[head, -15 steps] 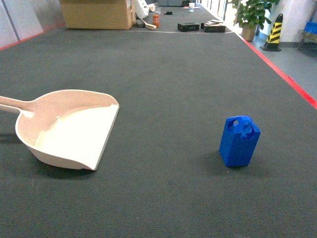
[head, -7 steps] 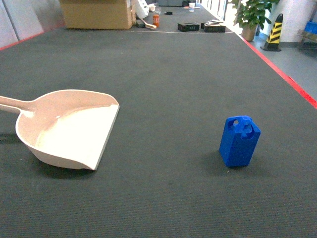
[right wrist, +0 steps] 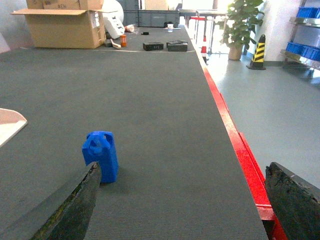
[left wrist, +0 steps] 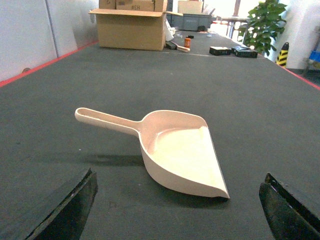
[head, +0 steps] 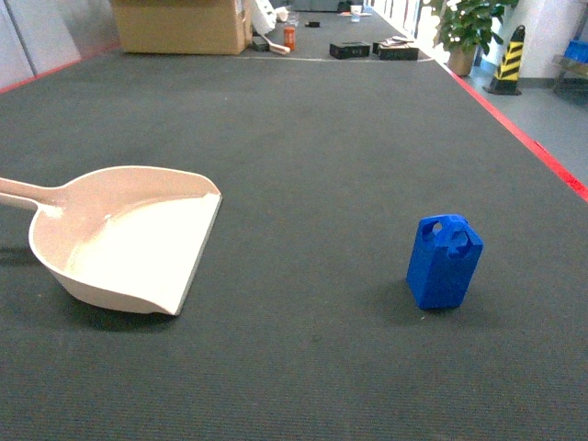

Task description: Place part in tray to right shelf

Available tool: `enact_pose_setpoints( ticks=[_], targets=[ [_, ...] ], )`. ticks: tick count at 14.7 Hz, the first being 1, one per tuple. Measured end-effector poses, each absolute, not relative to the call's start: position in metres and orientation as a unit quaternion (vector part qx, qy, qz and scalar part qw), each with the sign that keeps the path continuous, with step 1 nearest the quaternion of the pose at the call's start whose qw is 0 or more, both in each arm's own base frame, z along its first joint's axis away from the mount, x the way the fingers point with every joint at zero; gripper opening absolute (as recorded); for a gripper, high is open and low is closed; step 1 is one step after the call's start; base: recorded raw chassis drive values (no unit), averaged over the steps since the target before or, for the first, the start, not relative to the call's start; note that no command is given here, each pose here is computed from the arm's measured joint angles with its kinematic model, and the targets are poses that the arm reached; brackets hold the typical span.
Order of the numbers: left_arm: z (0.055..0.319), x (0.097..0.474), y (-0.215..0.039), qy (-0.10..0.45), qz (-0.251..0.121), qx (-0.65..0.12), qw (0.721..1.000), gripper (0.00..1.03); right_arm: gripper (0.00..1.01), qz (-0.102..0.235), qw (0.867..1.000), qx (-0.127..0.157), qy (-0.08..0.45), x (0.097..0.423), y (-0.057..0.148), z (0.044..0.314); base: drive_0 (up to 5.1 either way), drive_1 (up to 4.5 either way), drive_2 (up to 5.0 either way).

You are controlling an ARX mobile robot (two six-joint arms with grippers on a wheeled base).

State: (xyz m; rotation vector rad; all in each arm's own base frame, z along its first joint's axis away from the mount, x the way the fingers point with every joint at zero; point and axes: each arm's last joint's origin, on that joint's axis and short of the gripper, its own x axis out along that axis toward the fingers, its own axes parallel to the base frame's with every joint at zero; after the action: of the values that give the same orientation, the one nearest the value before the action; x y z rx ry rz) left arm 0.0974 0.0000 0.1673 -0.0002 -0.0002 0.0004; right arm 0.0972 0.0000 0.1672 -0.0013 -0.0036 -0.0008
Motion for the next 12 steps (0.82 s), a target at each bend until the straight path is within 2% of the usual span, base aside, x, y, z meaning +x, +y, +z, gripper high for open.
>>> enact_pose_setpoints(
  ticks=[12],
  targets=[
    [0.1673,0.0974,0.0,0.0,0.0,0.0,1.0,0.98,0.98,0.0,1.0,-0.001,-0.002,0.0972,0.0,0.1672,0.0,0.0,0.0]
  ],
)
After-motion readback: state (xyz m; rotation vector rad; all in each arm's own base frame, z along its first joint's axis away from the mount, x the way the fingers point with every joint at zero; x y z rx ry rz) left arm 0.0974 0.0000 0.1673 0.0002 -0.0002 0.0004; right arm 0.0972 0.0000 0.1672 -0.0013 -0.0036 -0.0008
